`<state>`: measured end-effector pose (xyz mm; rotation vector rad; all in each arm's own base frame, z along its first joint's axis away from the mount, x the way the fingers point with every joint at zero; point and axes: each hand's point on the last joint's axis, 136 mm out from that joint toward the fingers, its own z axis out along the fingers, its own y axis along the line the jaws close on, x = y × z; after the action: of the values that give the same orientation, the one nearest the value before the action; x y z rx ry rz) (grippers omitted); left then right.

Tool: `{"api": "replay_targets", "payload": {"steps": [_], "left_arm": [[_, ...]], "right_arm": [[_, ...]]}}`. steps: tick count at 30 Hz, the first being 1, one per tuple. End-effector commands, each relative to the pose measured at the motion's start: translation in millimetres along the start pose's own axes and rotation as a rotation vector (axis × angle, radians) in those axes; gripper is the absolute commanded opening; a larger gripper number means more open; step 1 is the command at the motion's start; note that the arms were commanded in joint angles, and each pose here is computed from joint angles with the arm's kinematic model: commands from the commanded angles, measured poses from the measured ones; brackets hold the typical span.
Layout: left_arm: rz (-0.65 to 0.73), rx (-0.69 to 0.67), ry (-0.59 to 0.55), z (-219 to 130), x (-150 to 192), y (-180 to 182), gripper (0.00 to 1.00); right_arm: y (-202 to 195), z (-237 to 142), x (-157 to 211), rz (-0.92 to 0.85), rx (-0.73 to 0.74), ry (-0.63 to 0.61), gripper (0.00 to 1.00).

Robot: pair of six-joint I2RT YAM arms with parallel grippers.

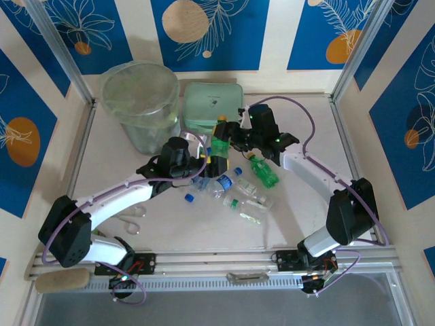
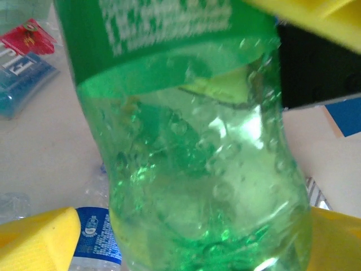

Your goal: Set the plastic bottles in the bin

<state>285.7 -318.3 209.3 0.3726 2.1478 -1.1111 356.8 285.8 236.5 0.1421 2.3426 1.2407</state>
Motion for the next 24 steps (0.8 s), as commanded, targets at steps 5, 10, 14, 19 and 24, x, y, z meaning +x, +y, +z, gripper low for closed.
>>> {"api": "replay_targets", "payload": {"steps": [5,10,14,19,24], "left_arm": [[0.023,0.030,-0.083,-6,-16,-12,0.80],[0.016,0.045,-0.086,-3,-17,-13,0.77],[0.007,0.051,-0.084,-1,-15,-13,0.77],[0.003,0.060,-0.085,-1,-14,-13,0.68],[-0.005,0.061,-0.099,-2,-15,-13,0.54]], "right_arm": [[20,-11,7,0.009,-0.069,-0.011,0.48],[26,-9,13,0.015,-0.092,0.003,0.48],[26,-8,16,0.024,-0.098,0.010,0.48],[26,-8,18,0.033,-0.112,0.011,0.47],[26,-10,19,0.031,-0.112,0.008,0.47]]}}
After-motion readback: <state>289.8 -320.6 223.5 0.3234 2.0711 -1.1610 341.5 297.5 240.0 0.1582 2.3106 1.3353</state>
